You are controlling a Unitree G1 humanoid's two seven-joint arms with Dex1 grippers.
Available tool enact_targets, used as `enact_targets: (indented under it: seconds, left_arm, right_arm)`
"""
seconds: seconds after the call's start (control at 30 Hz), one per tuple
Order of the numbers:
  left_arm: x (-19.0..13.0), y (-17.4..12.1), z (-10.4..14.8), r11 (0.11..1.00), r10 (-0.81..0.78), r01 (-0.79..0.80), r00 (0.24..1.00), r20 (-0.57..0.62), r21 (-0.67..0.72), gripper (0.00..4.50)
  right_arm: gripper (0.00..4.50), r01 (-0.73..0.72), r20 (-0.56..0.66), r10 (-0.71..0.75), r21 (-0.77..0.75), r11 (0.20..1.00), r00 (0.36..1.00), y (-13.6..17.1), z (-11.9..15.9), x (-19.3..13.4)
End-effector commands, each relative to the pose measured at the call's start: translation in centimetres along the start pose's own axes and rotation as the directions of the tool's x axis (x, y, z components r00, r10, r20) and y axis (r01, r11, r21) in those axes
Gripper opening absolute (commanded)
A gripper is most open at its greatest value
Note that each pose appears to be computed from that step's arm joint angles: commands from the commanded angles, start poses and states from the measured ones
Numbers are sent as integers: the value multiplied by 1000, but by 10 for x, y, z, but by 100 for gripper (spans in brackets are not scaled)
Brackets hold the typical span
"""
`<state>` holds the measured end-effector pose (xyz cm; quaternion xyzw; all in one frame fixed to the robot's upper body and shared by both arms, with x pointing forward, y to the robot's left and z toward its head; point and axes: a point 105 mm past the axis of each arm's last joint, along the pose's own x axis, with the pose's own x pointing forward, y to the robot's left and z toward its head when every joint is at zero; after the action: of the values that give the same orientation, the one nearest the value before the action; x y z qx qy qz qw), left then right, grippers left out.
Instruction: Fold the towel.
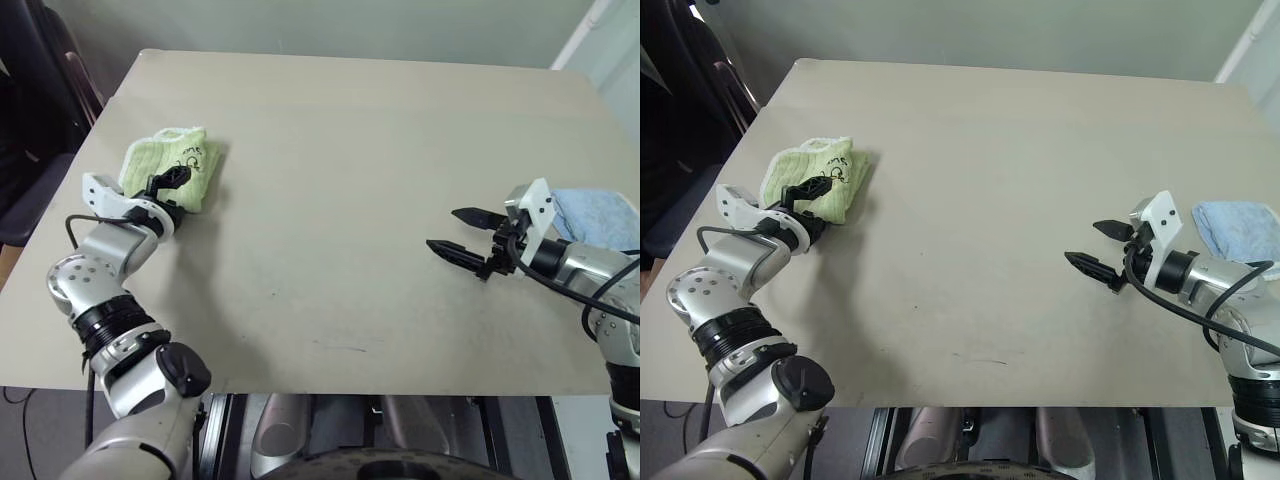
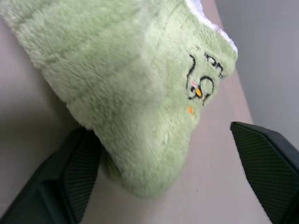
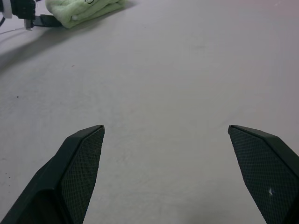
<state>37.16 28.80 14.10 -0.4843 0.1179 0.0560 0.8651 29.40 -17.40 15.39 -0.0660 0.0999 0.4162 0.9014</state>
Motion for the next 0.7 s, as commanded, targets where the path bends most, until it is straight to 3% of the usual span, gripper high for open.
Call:
enact_targets:
  seconds: [0.03, 0.13, 0.27, 0.47, 0.53, 0.6, 0.67, 0.7]
  left_arm:
    - [-9, -21, -10, 997, -42, 43, 999, -25, 58, 445]
    - [-16, -36, -24, 978, -83, 93, 994, -65, 186, 445]
    - [-31, -58, -55, 895, -205, 277, 952, -229, 349, 445]
    - [-51, -70, -92, 756, -302, 501, 838, -455, 421, 445]
    - [-56, -89, -96, 600, -414, 622, 780, -470, 503, 445]
    - [-57, -103, -96, 378, -506, 659, 735, -450, 650, 445]
    - [-54, -105, -106, 254, -537, 685, 687, -489, 683, 445]
    - [-56, -109, -114, 157, -579, 724, 618, -531, 671, 445]
  right_arm:
    - [450, 4, 39, -3, -39, 999, 999, 2, 10, -2]
    - [450, 7, 46, -5, -41, 999, 999, 3, 11, -2]
    - [450, 17, 42, -15, -44, 999, 999, 2, 12, -5]
    - [450, 34, 37, -32, -54, 998, 999, 0, 15, -12]
    - [450, 45, 45, -43, -55, 997, 998, 2, 17, -15]
    - [450, 53, 53, -50, -51, 997, 997, 3, 18, -18]
    - [450, 71, 79, -67, -46, 996, 995, 4, 19, -19]
    - [450, 91, 105, -86, -48, 995, 991, 4, 20, -19]
